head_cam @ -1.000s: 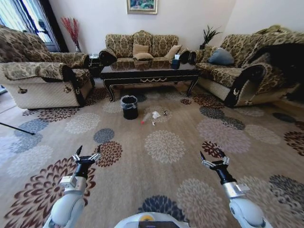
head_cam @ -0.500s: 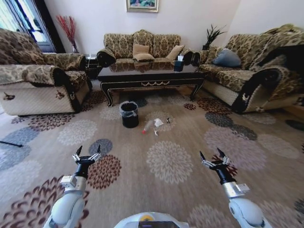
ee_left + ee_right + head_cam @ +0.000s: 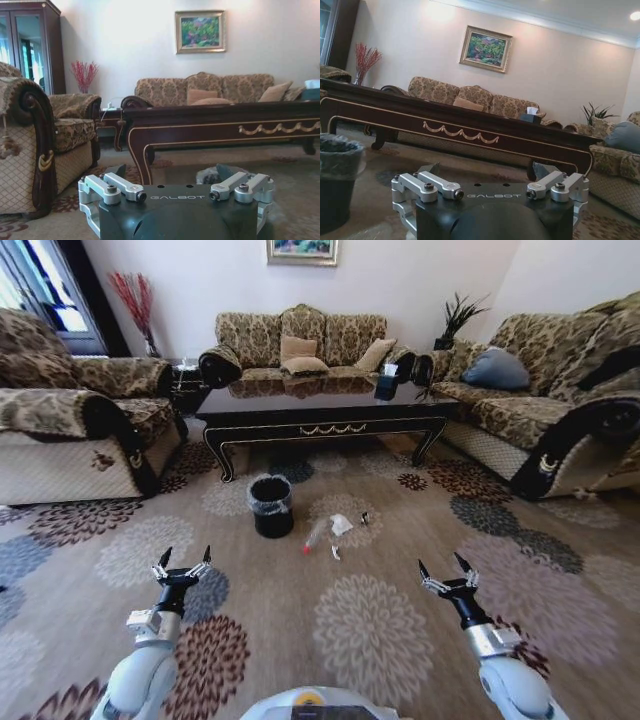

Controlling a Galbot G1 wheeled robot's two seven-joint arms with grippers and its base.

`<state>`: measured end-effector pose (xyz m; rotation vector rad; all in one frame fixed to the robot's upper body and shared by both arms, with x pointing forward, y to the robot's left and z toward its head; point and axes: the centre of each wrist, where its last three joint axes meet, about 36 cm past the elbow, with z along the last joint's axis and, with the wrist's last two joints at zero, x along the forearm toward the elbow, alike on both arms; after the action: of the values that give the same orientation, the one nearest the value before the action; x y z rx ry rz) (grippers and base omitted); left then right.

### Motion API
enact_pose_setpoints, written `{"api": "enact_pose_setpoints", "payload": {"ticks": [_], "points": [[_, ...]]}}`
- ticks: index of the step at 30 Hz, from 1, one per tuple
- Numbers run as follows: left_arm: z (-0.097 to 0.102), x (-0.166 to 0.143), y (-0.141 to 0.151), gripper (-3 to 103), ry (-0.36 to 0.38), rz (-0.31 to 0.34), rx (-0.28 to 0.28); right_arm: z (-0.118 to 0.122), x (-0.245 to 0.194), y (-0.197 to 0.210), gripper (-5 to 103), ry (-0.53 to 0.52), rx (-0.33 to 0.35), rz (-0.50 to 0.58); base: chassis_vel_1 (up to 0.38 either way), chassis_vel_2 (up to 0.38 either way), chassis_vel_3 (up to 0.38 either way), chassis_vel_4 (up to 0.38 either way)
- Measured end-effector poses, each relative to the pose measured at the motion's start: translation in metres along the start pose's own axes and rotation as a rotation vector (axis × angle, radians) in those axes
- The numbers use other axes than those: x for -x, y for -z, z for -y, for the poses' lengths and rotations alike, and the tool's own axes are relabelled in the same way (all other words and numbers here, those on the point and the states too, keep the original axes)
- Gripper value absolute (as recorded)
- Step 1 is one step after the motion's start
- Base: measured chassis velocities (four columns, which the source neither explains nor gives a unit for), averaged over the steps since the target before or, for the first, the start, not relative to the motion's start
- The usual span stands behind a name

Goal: Move to the front of the table and pick up the trash from the floor, then place it into the trash bin.

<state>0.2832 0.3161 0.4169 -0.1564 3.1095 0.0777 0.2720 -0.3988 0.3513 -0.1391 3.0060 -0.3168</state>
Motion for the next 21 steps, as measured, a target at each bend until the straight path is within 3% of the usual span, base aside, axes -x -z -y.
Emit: {"api": "enact_pose_setpoints", "payload": {"ticks": [15,21], "points": [[0.0,0.007,0.009,100,0.029,-0.051,0.019,-0.003,-0.004,-0.001,100,-0.02,-0.001,0.005,-0.329,0.335,0.334,-0.329],[0.003,0.016,0.019,100,0.046,-0.111,0.031,-0.004,-0.005,-0.001,100,-0.015,-0.004,0.02,-0.236,0.211,0.213,-0.207]]}}
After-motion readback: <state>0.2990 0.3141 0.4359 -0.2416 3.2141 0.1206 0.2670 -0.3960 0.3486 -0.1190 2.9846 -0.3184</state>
